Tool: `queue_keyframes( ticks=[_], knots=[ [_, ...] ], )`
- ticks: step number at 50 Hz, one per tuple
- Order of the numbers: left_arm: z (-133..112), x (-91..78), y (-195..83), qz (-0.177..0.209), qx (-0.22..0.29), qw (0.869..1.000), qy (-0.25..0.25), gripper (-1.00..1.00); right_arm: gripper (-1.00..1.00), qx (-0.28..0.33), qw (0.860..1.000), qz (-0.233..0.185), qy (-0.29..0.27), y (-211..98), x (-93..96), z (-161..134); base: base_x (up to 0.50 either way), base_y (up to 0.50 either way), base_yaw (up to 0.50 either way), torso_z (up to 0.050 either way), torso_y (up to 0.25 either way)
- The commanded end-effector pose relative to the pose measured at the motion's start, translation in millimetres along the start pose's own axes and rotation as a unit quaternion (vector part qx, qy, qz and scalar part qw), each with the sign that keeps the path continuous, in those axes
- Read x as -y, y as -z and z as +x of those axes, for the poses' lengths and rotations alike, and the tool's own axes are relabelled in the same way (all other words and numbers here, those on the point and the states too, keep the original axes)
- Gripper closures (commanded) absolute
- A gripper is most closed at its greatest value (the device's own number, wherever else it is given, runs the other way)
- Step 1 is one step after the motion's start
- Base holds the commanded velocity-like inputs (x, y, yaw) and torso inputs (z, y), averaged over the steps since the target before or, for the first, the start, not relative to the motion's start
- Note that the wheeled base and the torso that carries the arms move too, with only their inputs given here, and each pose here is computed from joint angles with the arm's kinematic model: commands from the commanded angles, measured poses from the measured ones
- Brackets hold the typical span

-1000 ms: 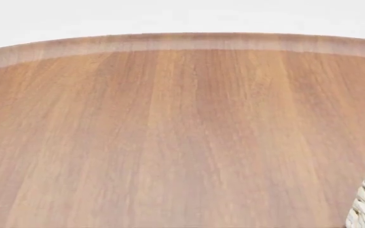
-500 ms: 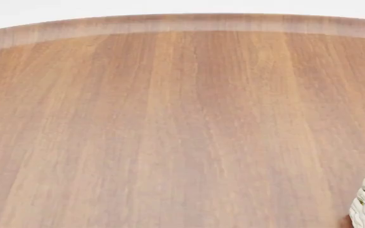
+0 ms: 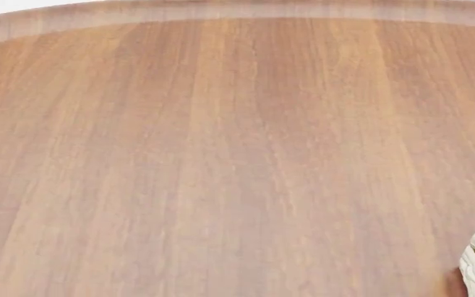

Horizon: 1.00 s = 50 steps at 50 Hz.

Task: Pick the milk and place it in the basket.

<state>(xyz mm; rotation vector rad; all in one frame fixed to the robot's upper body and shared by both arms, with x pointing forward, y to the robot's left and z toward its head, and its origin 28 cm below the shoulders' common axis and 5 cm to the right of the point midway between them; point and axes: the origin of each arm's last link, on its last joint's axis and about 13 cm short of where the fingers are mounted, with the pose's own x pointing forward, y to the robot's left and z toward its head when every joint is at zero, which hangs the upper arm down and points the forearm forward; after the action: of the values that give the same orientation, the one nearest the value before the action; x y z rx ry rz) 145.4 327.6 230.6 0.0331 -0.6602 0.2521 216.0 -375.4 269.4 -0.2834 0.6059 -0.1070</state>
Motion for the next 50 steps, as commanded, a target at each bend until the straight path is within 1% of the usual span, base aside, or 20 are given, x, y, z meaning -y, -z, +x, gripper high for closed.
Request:
queue_keyframes(
  ticks=[1, 5, 8, 13, 17, 34, 35, 50],
  knots=[
    [-0.8, -3.0, -0.7, 0.009, 0.009, 1.000, -0.006, -1.00, 1.00, 0.035, 0.999, -0.001, 0.018, -10.8, 6.4, -7.2, 0.00, 0.00, 0.00, 0.000, 0.000],
    [-0.9, -3.2, -0.7, 0.016, 0.011, 1.000, -0.005, -1.00, 1.00, 0.035, 0.999, -0.002, 0.015, -10.6, 5.5, -7.0, 0.00, 0.00, 0.00, 0.000, 0.000],
    [-1.7, -2.7, -0.5, 0.027, 0.016, 1.000, -0.002, -1.00, 1.00, 0.034, 0.999, -0.001, 0.016, -10.5, 5.2, -6.8, 0.00, 0.00, 0.00, 0.000, -0.227],
    [-1.5, -3.0, -1.0, 0.016, 0.016, 1.000, -0.003, -1.00, 1.00, 0.033, 0.999, -0.002, 0.018, -10.0, 5.6, -6.7, 0.00, 0.00, 0.00, 0.000, -0.212],
    [-1.5, -3.5, -1.0, 0.010, 0.013, 1.000, -0.006, -1.00, 1.00, 0.030, 0.999, -0.002, 0.017, -8.9, 5.7, -7.1, 0.00, 0.00, 0.00, 0.000, 0.000],
    [-1.5, -3.5, -0.4, 0.010, 0.013, 1.000, -0.007, -1.00, 1.00, 0.022, 1.000, -0.009, 0.006, -5.9, 3.2, -4.5, 0.00, 0.00, 0.00, 0.000, 0.000],
    [-1.5, -3.5, -0.4, 0.010, 0.012, 1.000, -0.007, -1.00, -1.00, 0.021, 1.000, -0.010, 0.007, -5.8, 3.3, -4.5, 0.00, 0.00, 0.00, 0.000, 0.000],
    [-1.8, -3.9, -0.5, 0.011, 0.013, 1.000, -0.008, -1.00, -1.00, 0.022, 1.000, -0.012, 0.004, -5.5, 3.5, -3.9, 0.00, 0.00, 0.00, 0.000, 0.000]
  ],
)
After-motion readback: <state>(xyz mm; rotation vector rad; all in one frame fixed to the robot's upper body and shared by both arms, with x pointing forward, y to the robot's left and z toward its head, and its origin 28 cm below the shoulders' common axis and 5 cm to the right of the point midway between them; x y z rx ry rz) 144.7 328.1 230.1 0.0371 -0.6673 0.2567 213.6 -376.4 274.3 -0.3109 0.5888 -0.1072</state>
